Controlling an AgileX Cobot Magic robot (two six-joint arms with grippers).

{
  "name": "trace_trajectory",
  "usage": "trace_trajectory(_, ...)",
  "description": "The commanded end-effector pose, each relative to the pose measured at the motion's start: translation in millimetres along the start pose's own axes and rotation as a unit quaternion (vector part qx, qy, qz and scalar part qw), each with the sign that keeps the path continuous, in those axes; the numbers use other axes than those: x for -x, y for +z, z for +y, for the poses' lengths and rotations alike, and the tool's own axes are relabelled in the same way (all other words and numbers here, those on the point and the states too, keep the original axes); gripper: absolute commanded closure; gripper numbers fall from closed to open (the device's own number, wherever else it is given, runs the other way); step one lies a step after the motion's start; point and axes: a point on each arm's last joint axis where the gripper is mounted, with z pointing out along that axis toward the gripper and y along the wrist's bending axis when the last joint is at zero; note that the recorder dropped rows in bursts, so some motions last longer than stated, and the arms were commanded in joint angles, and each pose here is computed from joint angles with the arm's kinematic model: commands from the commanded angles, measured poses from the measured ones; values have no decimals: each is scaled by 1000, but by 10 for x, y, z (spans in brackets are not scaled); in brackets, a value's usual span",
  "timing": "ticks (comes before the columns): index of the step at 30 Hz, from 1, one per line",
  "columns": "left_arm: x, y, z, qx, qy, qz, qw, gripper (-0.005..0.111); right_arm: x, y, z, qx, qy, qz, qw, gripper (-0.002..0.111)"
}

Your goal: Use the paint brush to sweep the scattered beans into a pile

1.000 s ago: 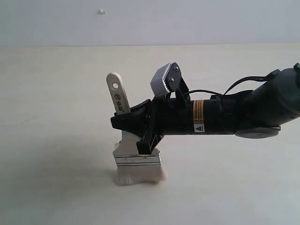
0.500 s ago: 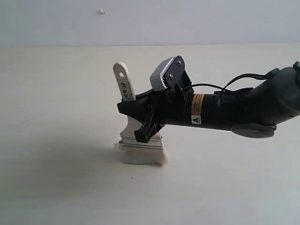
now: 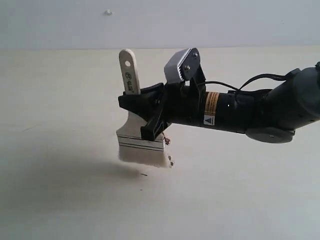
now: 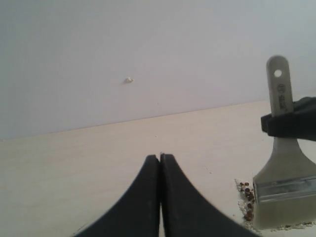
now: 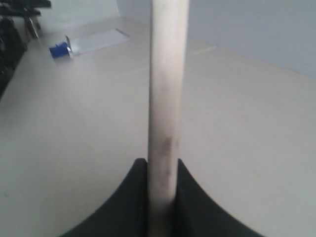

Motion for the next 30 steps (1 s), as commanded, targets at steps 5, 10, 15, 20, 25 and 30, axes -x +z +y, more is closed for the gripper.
trace_trajectory(5, -9, -3, -3, -3, 4, -1, 1000, 107, 310, -29, 25, -15, 61, -77, 995, 108)
trace_trajectory(10, -9, -3, -3, -3, 4, -1, 1000, 107, 242, 133, 50, -136, 137, -90, 977, 108)
trace_trajectory(15, -9, -3, -3, -3, 4, -1, 1000, 107, 129, 319, 405, -278, 145, -103, 944, 108)
trace_trajectory(20, -9, -3, -3, -3, 4, -1, 1000, 107, 111, 514, 717, -350, 144, -73, 923, 108)
trace_trajectory(25, -9, -3, -3, -3, 4, -1, 1000, 107, 56, 863, 793, -383, 116, -57, 915, 108)
trace_trajectory(30, -9, -3, -3, -3, 4, -1, 1000, 107, -183, 988, 684, -420, 140, -47, 895, 108)
